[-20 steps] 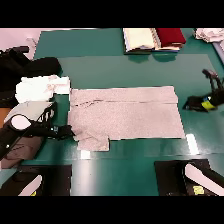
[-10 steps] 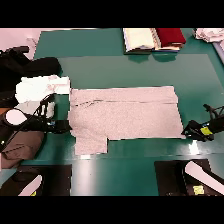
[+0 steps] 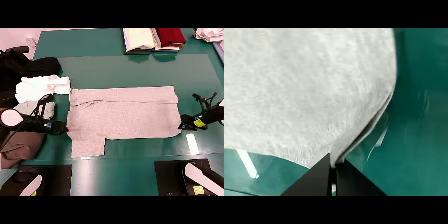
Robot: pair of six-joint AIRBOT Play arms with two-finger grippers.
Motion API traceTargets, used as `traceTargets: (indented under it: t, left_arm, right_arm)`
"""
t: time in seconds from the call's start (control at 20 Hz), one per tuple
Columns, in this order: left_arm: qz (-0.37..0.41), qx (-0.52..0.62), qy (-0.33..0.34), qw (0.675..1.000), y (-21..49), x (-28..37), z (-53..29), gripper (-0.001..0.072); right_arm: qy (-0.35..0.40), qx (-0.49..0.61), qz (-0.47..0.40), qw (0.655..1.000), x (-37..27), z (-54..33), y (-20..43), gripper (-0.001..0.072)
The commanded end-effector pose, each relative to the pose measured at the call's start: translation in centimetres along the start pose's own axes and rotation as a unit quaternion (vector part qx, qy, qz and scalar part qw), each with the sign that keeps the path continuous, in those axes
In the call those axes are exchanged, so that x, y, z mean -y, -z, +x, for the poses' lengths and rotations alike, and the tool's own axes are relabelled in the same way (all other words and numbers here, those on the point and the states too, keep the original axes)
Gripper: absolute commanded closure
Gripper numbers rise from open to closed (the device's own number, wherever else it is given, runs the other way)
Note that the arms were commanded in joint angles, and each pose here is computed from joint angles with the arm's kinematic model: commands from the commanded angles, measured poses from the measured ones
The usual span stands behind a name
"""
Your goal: Fold the shirts.
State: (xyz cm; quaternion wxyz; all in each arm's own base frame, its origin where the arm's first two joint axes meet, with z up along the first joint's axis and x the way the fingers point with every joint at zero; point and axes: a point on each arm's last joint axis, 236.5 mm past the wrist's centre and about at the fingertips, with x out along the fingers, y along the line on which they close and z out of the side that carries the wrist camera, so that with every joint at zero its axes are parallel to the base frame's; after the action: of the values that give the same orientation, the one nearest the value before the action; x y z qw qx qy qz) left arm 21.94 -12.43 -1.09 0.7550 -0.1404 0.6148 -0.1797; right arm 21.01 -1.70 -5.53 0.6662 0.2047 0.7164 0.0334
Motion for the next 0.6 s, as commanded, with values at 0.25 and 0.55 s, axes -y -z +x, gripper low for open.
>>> traceTargets:
  t: [0.25, 0.55]
  left_arm:
    - [0.029, 0.021, -0.007, 0.999, 1.0, 1.1, -3.5, 0.0689]
    - [0.070, 0.109, -0.043, 0.991, -8.1, 0.9, -5.5, 0.0688]
  right_arm:
    - [0.064, 0.069, -0.053, 0.994, -0.1, -4.9, 1.1, 0.0702]
    - [0.067, 0.098, -0.067, 0.991, -0.9, -7.4, -4.3, 0.0702]
